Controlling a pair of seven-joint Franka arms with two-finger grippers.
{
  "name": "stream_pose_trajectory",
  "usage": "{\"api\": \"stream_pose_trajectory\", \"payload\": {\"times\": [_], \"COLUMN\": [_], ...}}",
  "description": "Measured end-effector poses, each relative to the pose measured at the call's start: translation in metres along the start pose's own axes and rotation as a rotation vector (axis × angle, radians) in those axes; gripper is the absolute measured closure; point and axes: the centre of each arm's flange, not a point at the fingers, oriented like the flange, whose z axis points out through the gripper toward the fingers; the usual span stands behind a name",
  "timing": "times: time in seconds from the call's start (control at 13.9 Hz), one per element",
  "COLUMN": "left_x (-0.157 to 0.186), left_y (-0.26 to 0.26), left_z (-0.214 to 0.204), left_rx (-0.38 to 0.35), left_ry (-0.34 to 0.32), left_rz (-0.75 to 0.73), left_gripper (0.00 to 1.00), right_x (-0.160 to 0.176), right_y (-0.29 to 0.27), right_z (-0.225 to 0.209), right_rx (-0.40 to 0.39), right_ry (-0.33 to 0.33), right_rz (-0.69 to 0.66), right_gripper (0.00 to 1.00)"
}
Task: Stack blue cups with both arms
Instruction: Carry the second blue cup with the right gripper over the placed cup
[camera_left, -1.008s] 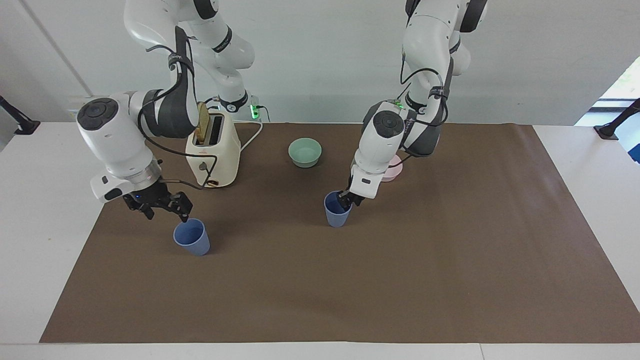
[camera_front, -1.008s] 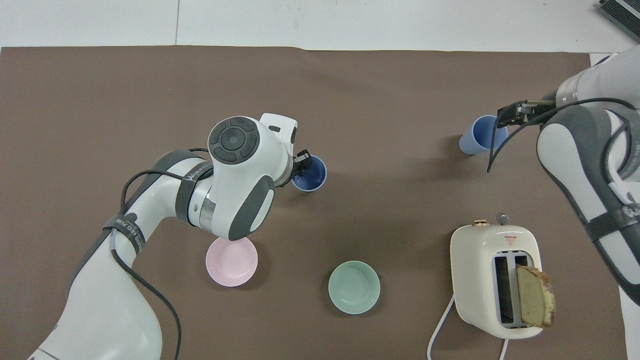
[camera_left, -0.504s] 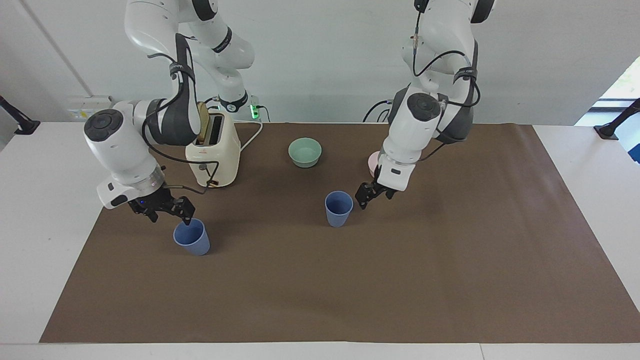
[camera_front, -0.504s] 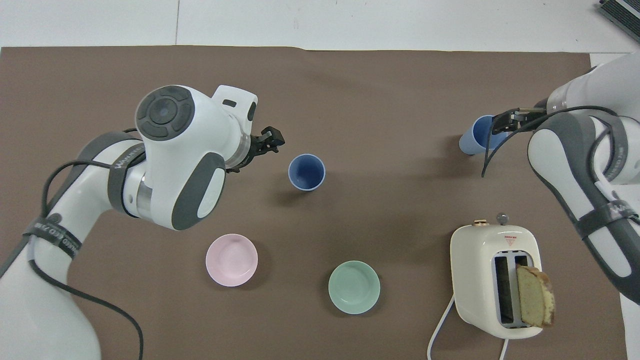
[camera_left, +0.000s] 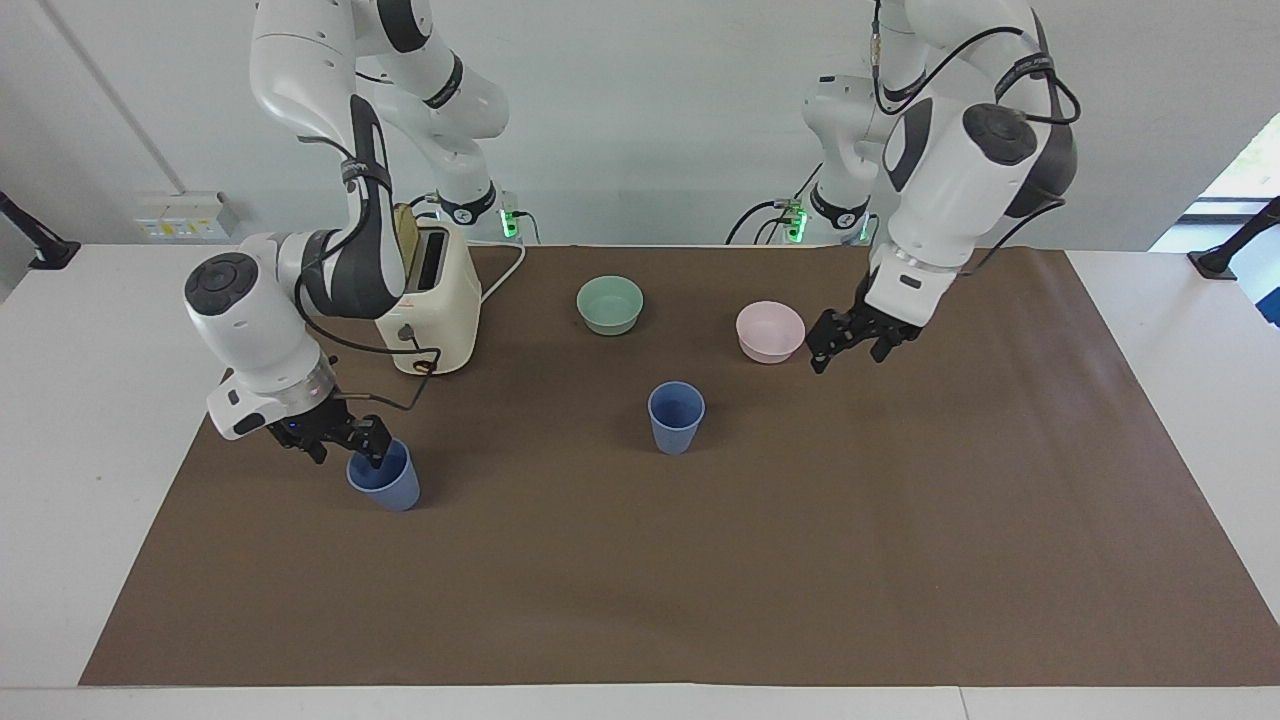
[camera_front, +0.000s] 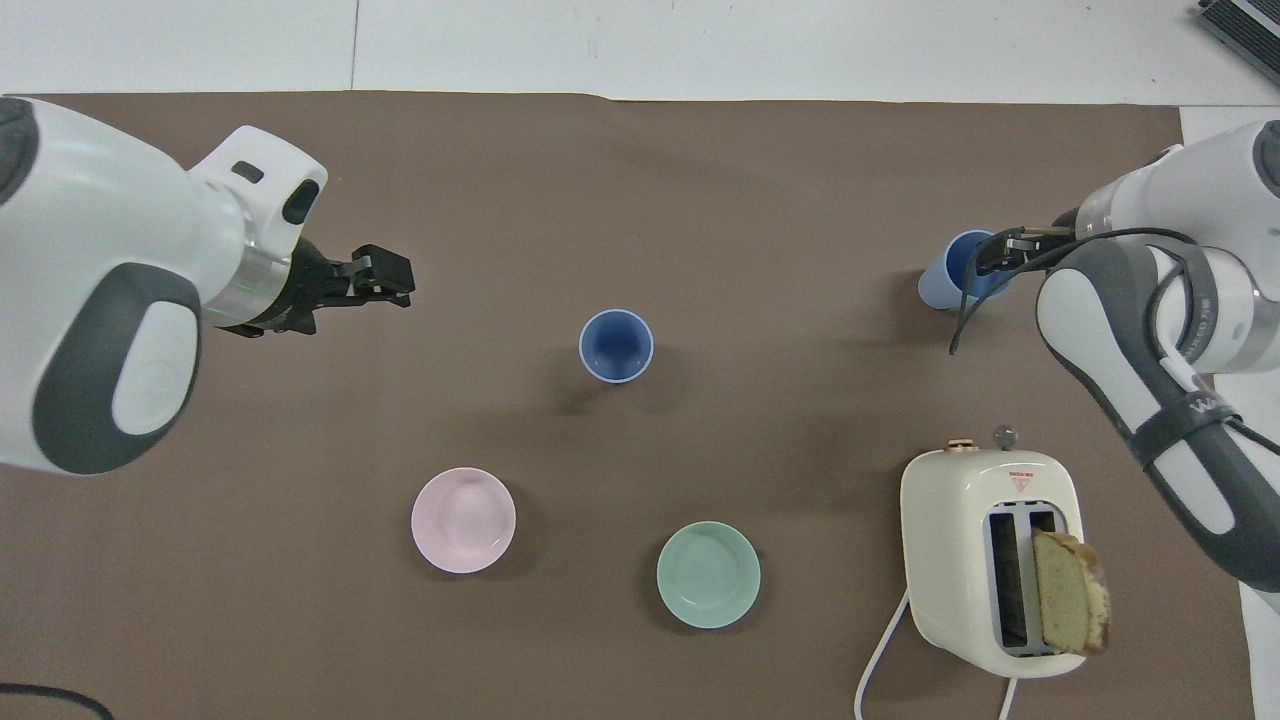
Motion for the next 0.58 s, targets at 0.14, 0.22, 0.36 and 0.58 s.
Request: {"api": "stream_pose_trajectory", "payload": {"times": [0.14, 0.22, 0.36, 0.58], "left_x": [0.0, 0.001, 0.001, -0.003], "left_y": [-0.036, -0.052, -0.081, -0.12], "left_z": [-0.019, -0.026, -0.04, -0.063], "left_rx": [0.008, 0.009, 0.008, 0.021], "left_ry": [-0.024, -0.03, -0.039, -0.035], "left_rz": [0.068, 0.098, 0.154, 0.246], "left_gripper": [0.0, 0.0, 0.0, 0.0], "right_x": [0.0, 0.0, 0.0, 0.001], "right_y": [0.005, 0.008, 0.013, 0.01], "right_z": [0.0, 0.0, 0.0, -0.005], "right_rx": [-0.001, -0.001, -0.002, 0.0], "right_ry": [0.0, 0.0, 0.0, 0.008], "right_rz": [0.007, 0.011, 0.018, 0.014], "right_gripper": [0.31, 0.39, 0.64, 0.95]}}
